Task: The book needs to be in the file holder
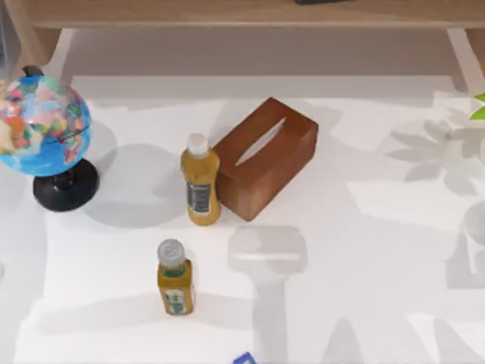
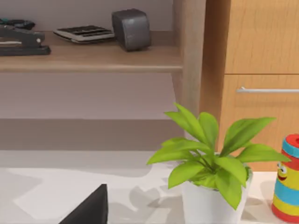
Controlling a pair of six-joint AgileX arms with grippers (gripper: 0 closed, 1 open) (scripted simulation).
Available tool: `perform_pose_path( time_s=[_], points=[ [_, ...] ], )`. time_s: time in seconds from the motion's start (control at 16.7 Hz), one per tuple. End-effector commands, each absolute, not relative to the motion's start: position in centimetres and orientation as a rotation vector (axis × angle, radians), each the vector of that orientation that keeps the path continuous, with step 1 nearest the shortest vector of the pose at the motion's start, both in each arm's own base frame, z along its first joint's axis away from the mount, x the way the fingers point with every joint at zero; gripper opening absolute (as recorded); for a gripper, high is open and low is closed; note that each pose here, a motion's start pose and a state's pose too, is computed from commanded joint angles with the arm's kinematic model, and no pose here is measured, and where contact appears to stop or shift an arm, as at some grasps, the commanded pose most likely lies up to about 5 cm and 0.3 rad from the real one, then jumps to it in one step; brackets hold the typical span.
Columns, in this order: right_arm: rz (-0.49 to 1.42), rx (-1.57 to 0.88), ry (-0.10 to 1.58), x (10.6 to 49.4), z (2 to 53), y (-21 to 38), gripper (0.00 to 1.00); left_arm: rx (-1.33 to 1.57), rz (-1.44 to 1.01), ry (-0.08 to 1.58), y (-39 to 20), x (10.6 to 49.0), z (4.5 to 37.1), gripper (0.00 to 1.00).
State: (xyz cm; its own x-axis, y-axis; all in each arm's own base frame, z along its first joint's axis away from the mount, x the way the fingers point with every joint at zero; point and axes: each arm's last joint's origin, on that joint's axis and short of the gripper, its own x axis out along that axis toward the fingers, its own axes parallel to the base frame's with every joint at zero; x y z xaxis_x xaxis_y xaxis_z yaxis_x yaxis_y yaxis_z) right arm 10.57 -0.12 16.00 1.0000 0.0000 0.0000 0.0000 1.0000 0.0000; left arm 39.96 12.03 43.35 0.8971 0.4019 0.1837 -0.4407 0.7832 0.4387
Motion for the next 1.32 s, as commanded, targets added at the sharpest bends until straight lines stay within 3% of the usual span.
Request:
perform_pose_path(
  time_s=[0.3,0.6,0.78,1.08,1.32],
  points=[
    [0.000,0.000,0.000,10.6,16.0,-0.1,1.00,0.826,0.513,0.314,23.4,36.5,31.1,0.00],
    [0.000,0.000,0.000,10.6,16.0,-0.1,1.00,1.088,0.304,0.571,26.9,31.6,20.3,0.00],
    [0.000,0.000,0.000,10.6,16.0,-0.1,1.00,1.267,0.114,0.518,24.8,31.4,17.6,0.00],
    [0.000,0.000,0.000,10.6,16.0,-0.1,1.00,1.515,-0.150,0.260,19.4,33.8,16.1,0.00],
    [0.000,0.000,0.000,10.6,16.0,-0.1,1.00,1.558,-0.230,0.184,17.7,34.8,15.1,0.00]
  ],
)
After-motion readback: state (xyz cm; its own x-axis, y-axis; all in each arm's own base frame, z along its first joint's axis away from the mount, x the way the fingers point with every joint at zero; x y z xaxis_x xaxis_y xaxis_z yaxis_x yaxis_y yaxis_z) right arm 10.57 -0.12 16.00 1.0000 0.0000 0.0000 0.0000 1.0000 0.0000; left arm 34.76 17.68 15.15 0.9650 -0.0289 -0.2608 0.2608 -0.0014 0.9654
